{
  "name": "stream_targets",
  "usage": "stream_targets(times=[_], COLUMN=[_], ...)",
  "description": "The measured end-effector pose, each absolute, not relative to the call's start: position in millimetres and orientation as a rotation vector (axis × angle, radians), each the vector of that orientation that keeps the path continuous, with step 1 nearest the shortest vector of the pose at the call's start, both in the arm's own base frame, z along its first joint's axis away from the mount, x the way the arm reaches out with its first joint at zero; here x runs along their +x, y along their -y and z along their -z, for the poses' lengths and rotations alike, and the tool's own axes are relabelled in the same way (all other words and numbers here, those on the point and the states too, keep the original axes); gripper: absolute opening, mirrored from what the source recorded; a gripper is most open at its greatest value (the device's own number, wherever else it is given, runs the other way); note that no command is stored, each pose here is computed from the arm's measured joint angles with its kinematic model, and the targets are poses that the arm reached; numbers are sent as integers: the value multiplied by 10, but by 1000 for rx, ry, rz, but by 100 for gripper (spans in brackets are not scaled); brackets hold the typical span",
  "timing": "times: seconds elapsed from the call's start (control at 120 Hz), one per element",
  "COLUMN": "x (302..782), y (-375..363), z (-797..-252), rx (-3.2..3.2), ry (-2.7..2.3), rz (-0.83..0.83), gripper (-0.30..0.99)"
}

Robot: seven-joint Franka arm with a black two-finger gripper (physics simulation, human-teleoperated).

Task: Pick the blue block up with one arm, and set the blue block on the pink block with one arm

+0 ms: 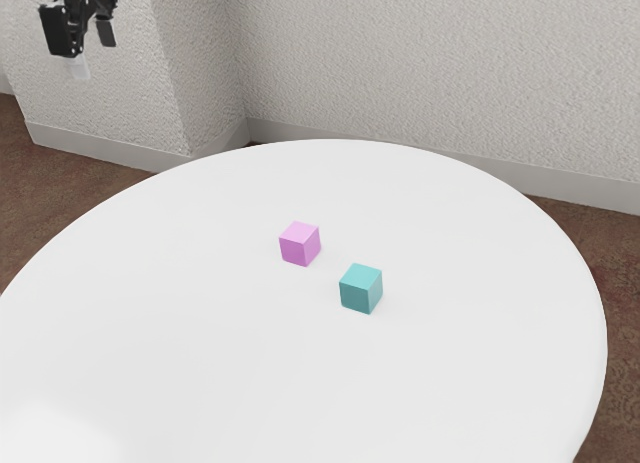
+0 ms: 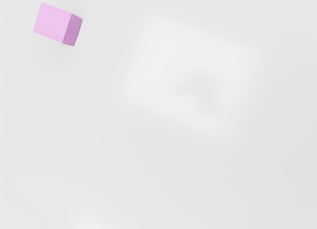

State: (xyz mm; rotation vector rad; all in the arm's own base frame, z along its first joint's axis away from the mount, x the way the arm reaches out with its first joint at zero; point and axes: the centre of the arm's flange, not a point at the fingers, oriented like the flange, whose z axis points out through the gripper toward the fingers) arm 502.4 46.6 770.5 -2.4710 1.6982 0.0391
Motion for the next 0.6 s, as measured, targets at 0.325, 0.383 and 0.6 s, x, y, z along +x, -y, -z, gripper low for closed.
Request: stream_targets(times=[0.325,0.383,0.6], x=[4387,4259,3957], y=[-371,-421,-485], z=[-7279,-7195,-6780], rx=[-2467,-2468,-2456], ry=[-1760,-1748,-1737], rz=[-45,-29,11], gripper=[69,69,69])
